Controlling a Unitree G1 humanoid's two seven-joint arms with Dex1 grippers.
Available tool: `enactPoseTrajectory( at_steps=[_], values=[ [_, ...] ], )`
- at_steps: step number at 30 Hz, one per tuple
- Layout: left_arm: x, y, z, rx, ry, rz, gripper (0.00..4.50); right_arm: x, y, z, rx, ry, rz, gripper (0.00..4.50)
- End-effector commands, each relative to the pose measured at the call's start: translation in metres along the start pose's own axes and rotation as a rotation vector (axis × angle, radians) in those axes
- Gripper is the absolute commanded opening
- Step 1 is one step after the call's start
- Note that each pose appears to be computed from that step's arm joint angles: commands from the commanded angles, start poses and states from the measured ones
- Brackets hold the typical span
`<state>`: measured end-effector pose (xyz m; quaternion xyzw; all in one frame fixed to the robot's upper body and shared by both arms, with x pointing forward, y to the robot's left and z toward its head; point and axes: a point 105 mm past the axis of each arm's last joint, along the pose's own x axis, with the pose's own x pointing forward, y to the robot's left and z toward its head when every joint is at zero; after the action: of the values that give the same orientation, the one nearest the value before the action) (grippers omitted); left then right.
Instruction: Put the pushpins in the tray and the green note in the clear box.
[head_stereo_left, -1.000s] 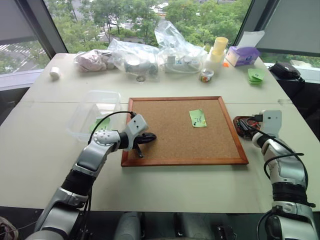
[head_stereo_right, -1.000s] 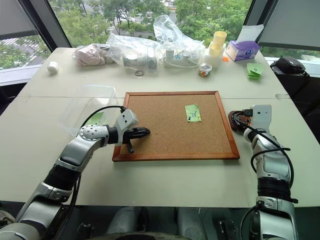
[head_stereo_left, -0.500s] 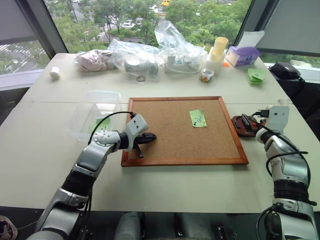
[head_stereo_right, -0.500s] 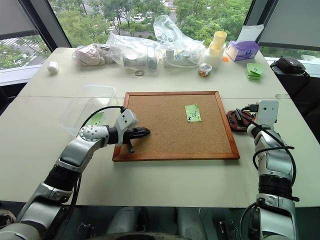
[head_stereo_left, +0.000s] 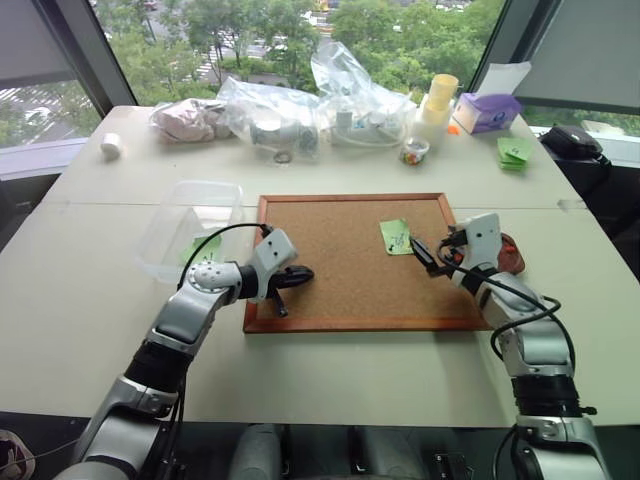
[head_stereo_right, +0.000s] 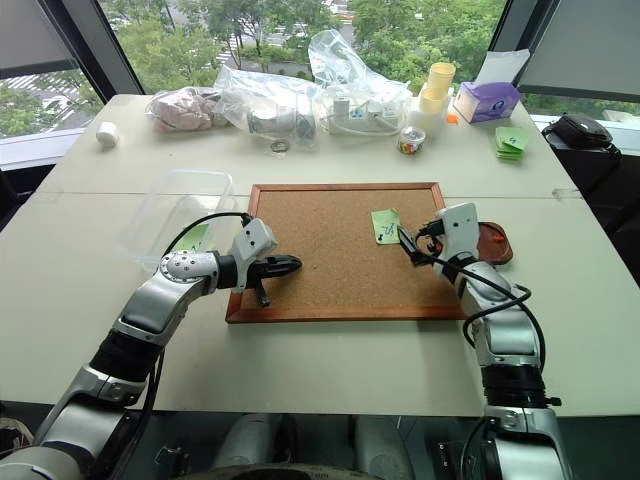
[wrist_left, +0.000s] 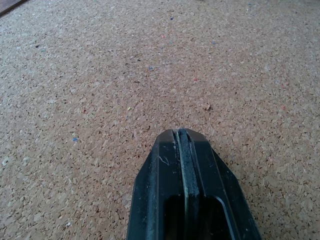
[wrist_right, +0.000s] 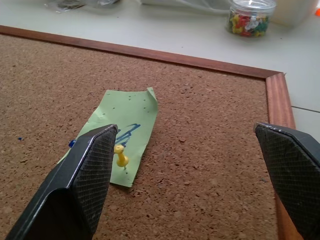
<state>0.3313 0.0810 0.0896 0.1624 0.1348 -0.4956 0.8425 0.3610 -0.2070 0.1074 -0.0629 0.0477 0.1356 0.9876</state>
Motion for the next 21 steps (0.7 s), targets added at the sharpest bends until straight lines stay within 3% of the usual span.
enactPoseTrajectory(
  at_steps=[1,10,13,19,20,21],
  values=[
    [0.004,-0.008,-0.014,-0.028,0.048,-0.029,0.0,0.004,0.003,0.012,-0.011,-0.053,0.012,4.47],
    [0.004,-0.008,-0.016,-0.036,0.048,-0.021,0.0,0.012,0.014,0.005,0.004,-0.036,0.053,4.47],
    [0.004,-0.008,-0.016,-0.038,0.048,-0.02,0.0,0.014,0.017,0.002,0.013,-0.028,0.063,3.27],
    [0.003,-0.008,-0.018,-0.042,0.052,-0.019,0.0,0.013,0.021,0.001,0.024,-0.029,0.072,0.3],
    [0.002,-0.008,-0.019,-0.042,0.053,-0.018,0.0,0.012,0.02,0.002,0.024,-0.034,0.069,0.02],
    [0.002,-0.008,-0.019,-0.043,0.054,-0.018,0.0,0.011,0.02,0.003,0.028,-0.042,0.063,0.02]
  ],
)
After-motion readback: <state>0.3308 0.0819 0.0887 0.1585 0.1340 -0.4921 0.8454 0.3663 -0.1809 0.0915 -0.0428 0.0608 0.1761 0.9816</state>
